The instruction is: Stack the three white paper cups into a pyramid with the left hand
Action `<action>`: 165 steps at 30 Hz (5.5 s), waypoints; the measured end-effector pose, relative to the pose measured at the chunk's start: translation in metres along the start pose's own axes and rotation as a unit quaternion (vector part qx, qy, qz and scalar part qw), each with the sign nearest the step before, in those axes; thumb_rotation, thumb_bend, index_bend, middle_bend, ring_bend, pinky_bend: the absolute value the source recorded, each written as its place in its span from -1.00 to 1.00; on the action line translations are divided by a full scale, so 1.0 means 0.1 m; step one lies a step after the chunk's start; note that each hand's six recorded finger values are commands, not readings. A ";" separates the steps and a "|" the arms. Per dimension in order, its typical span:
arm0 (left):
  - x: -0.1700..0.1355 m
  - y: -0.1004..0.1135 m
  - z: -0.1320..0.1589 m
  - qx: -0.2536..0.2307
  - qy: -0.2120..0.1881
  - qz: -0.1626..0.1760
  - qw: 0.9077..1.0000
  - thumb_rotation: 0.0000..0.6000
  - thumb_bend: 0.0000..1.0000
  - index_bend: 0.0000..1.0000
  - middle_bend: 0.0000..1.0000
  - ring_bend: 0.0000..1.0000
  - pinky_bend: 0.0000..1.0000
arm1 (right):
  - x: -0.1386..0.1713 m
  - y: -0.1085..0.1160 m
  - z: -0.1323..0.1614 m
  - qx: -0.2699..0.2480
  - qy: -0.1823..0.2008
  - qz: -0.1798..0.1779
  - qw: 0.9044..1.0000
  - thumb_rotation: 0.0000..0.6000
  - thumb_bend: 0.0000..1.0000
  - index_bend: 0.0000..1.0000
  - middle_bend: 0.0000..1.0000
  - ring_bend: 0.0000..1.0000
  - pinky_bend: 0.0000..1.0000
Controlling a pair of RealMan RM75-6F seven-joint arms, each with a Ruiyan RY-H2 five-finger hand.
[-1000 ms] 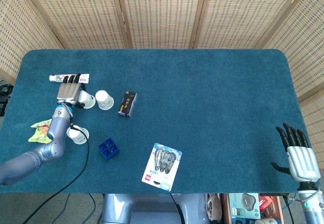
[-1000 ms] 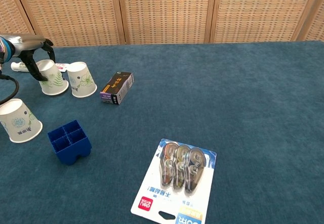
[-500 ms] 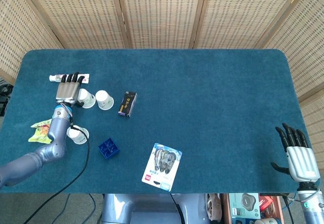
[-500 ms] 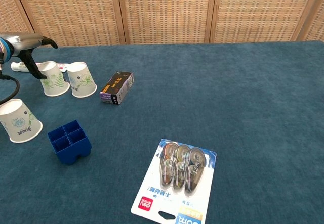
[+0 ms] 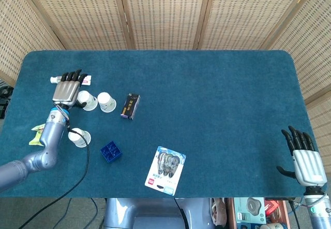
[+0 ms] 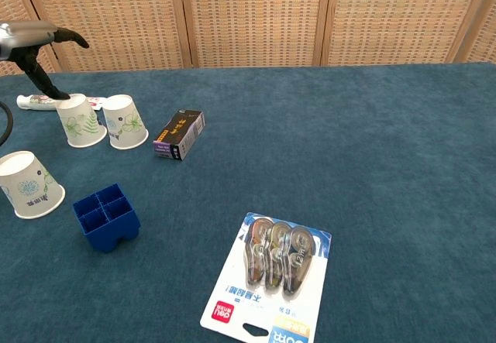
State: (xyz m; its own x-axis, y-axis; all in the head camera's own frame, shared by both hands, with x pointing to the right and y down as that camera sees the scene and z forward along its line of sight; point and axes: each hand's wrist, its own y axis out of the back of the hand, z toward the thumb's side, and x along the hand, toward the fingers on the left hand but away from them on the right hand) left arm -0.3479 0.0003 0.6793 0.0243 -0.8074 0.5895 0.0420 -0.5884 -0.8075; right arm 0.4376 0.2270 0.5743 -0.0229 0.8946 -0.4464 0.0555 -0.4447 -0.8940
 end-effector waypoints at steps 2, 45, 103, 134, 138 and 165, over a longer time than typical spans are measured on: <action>-0.11 0.04 0.03 0.000 -0.013 0.000 1.000 1.00 -0.49 -0.81 -1.00 -1.00 -1.00 | 0.01 0.00 0.01 0.000 0.002 0.000 1.000 1.00 -0.82 -1.00 -1.00 -1.00 -1.00; -1.21 -0.69 -0.36 0.059 -0.044 -0.094 0.993 1.00 -0.49 -0.50 -1.00 -1.00 -1.00 | 0.03 0.01 0.03 0.000 0.001 -0.002 1.000 1.00 -0.82 -1.00 -1.00 -1.00 -1.00; -0.04 0.57 -0.06 -0.005 0.029 -0.031 0.999 1.00 -0.49 -0.23 -1.00 -1.00 -1.00 | -0.05 -0.06 -0.06 -0.005 -0.009 0.011 1.000 1.00 -0.82 -1.00 -1.00 -1.00 -1.00; 0.16 0.39 0.06 0.011 0.058 -0.059 0.997 1.00 -0.49 -0.74 -1.00 -1.00 -1.00 | -0.05 -0.04 -0.09 -0.007 -0.014 0.002 1.000 1.00 -0.82 -1.00 -1.00 -1.00 -1.00; 0.14 0.43 0.08 0.005 0.054 -0.052 0.997 1.00 -0.49 -0.75 -1.00 -1.00 -1.00 | -0.05 -0.04 -0.09 -0.007 -0.015 0.001 1.000 1.00 -0.82 -1.00 -1.00 -1.00 -1.00; -1.63 -0.02 -0.30 -0.028 -0.051 0.147 0.987 1.00 -0.49 -1.00 -1.00 -1.00 -1.00 | -0.04 -0.09 0.04 0.009 0.002 -0.005 1.000 1.00 -0.82 -1.00 -1.00 -1.00 -1.00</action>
State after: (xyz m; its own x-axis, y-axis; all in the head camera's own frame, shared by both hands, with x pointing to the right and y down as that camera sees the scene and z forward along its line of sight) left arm -0.3822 0.1317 0.5847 0.1267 -0.9369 0.3259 -0.0379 -0.3329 -0.9422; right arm 0.4334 0.2274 0.5836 -0.0195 0.8991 -0.4374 0.0368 -0.4365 -0.8990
